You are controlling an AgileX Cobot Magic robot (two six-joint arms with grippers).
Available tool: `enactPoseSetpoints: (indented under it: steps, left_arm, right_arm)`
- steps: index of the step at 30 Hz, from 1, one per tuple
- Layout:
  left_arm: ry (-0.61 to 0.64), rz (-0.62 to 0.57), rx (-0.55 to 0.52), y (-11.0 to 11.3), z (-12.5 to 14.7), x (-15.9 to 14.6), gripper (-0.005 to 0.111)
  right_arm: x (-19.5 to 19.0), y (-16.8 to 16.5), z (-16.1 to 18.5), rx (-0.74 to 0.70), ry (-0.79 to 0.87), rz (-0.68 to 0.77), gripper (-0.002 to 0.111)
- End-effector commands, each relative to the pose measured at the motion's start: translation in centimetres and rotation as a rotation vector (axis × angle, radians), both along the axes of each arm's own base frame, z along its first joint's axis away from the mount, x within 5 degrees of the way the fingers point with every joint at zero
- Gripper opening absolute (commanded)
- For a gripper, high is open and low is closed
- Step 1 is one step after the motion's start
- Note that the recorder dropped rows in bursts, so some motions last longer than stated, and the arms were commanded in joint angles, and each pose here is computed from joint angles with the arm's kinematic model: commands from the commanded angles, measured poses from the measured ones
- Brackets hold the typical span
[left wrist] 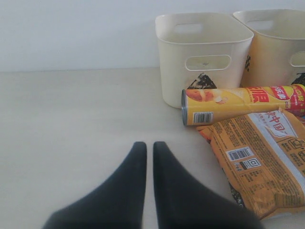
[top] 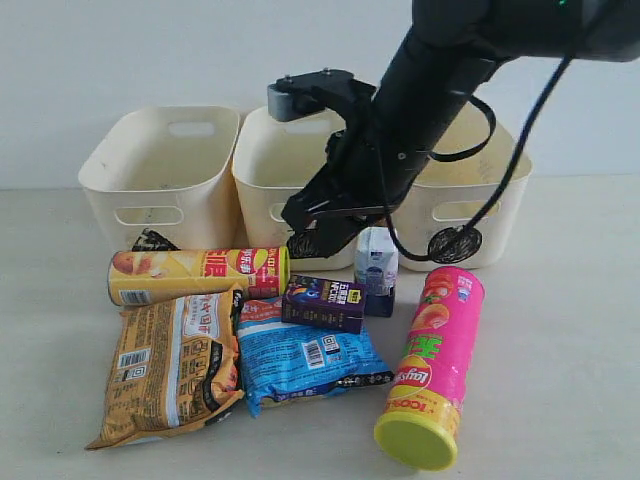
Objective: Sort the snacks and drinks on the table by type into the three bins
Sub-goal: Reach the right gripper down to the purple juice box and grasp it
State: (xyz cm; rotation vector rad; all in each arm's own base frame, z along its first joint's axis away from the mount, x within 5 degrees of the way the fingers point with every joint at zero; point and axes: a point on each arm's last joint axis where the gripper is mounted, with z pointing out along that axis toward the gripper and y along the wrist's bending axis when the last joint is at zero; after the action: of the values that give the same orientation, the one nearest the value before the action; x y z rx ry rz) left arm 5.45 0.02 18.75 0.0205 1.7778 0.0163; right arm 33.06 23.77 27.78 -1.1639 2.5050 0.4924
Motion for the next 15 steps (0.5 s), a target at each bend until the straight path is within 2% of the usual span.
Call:
enactPoseSetpoints:
  steps: [1,2,4,5,15]
  left_arm:
    - [0.002,-0.003,-0.005,0.0,-0.1,0.0,0.004]
    - [0.002,-0.003,-0.005,0.0,-0.1,0.0,0.004]
    - [0.002,-0.003,-0.005,0.0,-0.1,0.0,0.004]
    - [0.002,-0.003,-0.005,0.0,-0.1,0.0,0.004]
    - [0.002,-0.003,-0.005,0.0,-0.1,0.0,0.004]
  right_arm:
    - [1.6,1.1,-1.1,-0.033,0.022,0.078,0.036]
    - [2.0,1.3,-1.7,-0.044,0.026,0.094,0.05]
    - [2.6,1.6,-2.1,-0.058,0.012,0.106,0.068]
    - [3.0,1.7,-2.5,-0.07,0.006,0.12,0.073]
    - [5.2,3.0,-5.3,-0.108,-0.007,0.198,0.076]
